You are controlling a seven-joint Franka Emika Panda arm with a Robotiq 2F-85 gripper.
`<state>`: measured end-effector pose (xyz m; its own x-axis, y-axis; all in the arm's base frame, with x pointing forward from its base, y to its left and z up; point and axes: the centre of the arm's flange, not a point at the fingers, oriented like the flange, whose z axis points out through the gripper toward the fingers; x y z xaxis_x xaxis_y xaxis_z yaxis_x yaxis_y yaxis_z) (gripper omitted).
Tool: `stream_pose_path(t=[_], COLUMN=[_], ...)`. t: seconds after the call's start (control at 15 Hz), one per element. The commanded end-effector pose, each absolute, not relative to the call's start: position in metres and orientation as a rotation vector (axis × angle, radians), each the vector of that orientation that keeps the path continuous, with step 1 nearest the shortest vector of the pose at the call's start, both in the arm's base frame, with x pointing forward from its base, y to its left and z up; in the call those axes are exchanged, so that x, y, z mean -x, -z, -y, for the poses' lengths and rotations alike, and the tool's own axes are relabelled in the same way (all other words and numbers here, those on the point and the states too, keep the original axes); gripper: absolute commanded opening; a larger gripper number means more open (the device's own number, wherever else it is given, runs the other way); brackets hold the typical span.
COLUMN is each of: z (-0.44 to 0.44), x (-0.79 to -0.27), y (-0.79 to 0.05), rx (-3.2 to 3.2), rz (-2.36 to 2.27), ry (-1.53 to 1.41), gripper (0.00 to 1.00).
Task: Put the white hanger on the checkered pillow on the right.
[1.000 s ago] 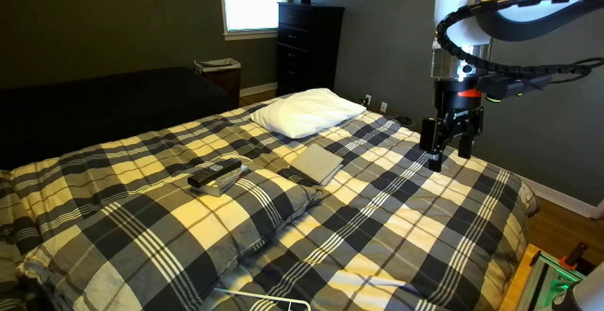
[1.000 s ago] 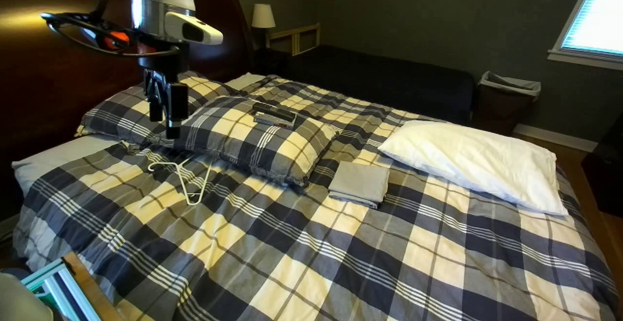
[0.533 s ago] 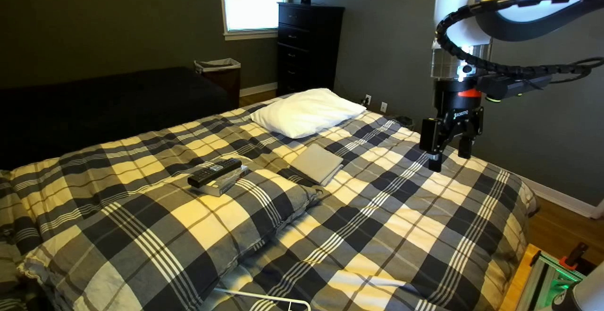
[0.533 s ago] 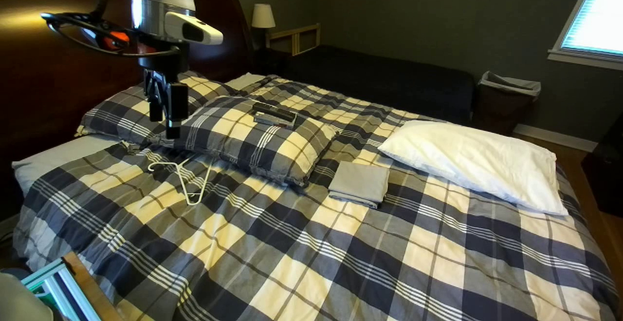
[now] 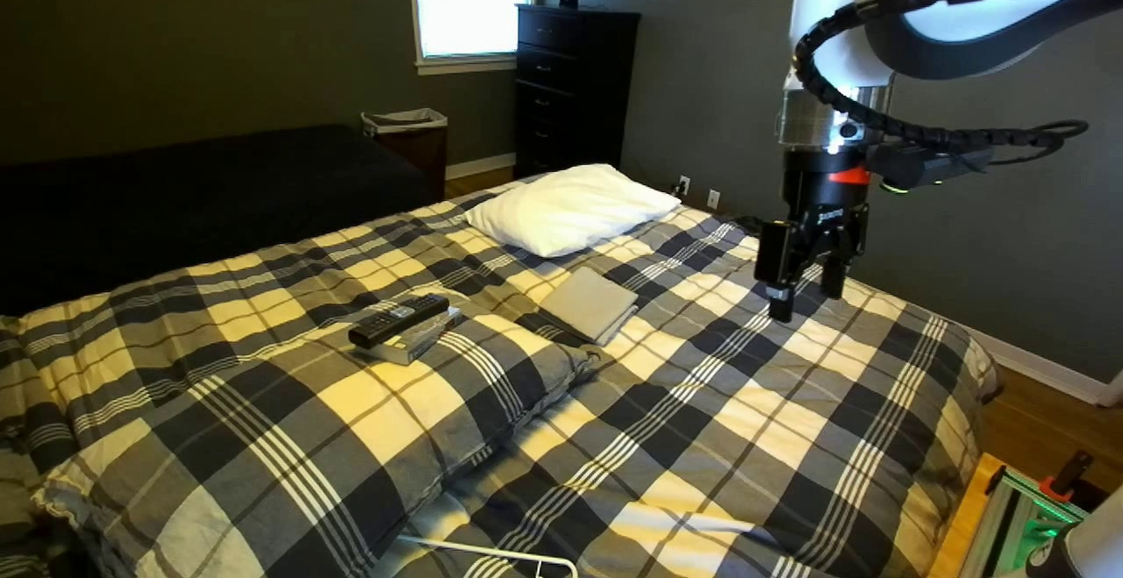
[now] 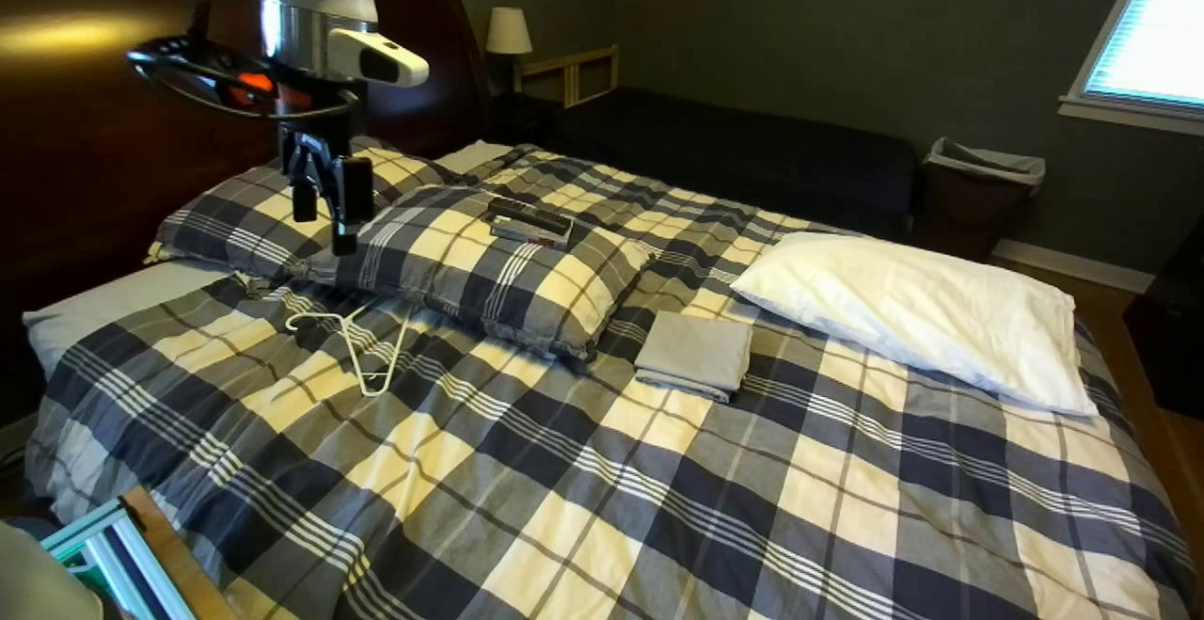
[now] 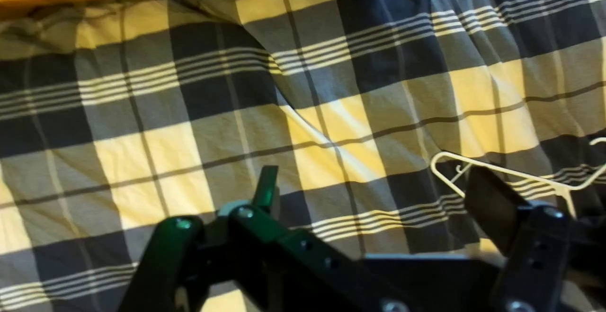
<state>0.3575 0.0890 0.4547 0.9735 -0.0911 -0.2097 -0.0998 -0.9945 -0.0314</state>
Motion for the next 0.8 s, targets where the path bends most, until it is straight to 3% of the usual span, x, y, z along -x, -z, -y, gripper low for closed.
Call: stream_pose_path(t=[0.0,0.2,0.4,0.47,0.73], z=[-0.144,-0.190,-0.230,-0.210,-0.229], x=[-0.399,-0.418,-0.436,-0.406,-0.425], y=[-0.432,-0.413,-0.385,-0.398,-0.375], rx=[3.002,2.965,2.949,2.978,2.948], rz=[0.130,0.377,0.549,0.452,0.516], ry=[-0.266,-0.251,-0.433,-0.315,-0.399], gripper=[1.00,1.00,1.00,1.00,1.00])
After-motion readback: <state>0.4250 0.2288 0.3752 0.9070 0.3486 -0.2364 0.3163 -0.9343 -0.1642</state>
